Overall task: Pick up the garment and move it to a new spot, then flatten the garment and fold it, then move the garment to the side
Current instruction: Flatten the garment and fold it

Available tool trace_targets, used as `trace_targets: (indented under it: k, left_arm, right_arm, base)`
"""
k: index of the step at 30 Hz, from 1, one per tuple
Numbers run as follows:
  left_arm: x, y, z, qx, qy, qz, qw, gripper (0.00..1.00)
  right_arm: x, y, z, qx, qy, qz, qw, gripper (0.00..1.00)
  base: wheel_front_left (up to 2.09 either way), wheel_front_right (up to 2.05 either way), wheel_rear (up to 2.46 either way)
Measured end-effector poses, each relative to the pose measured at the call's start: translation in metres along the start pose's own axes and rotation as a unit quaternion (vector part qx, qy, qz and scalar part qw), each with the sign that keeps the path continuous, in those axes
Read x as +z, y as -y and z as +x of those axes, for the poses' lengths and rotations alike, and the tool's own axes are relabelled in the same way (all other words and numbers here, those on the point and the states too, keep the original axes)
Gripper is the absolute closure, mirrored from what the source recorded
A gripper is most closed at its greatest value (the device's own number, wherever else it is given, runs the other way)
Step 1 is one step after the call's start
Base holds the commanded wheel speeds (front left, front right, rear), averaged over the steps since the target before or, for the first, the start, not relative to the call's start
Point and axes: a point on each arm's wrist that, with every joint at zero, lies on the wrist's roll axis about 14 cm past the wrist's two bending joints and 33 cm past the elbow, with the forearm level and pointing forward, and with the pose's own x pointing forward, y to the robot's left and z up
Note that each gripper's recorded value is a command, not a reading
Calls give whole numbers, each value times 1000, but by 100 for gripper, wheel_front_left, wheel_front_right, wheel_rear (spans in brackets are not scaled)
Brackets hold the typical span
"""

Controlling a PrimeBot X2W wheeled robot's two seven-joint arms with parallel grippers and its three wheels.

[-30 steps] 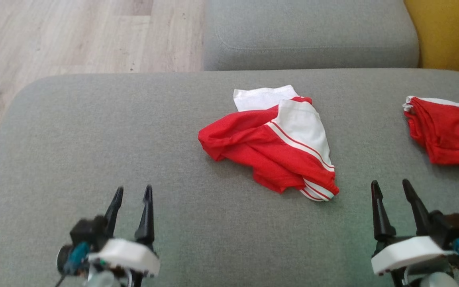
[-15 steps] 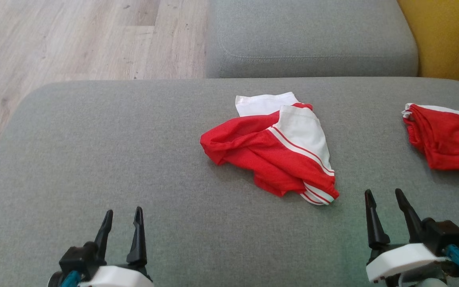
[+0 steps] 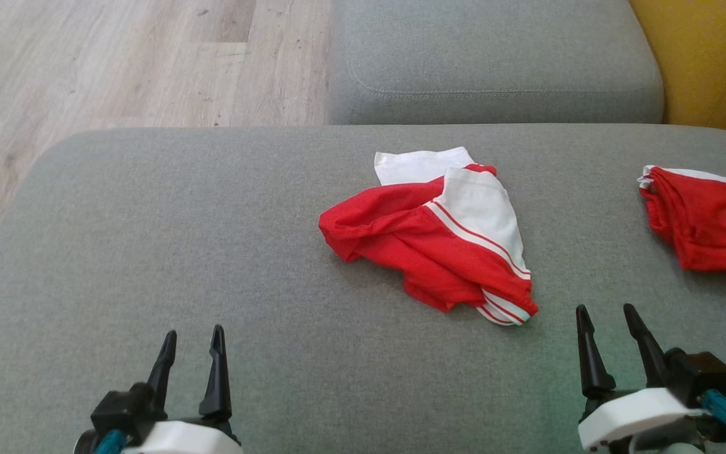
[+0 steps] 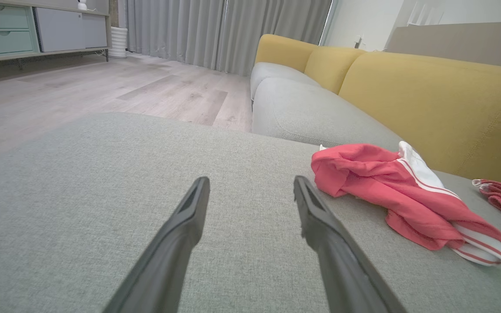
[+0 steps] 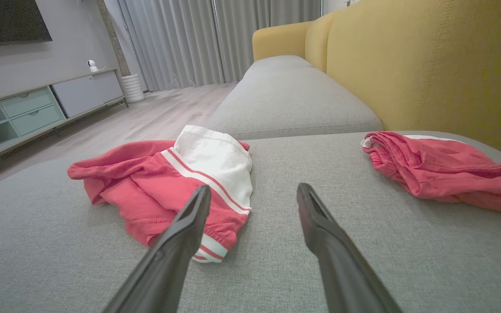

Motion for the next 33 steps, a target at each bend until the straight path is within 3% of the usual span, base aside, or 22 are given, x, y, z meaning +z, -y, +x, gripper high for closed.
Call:
trace_targets:
  k: [20,28,33]
  left_arm:
    - [-6,-4,-2,9,-14,-8,1000,0]
    - [-8,-8,2,17,-19,-7,1000,0]
    - [-6,-10,8,22,-16,-10,1000,0]
  right_arm:
    - [-19,5,12,-3,-40,-10,999,0]
    - [-4,5,72,0,-52,-41,998,0]
    - [-20,-4,99,15,-100,-57,993,0]
  base:
    - [0,0,0]
    - [0,0,0]
    - [0,0,0]
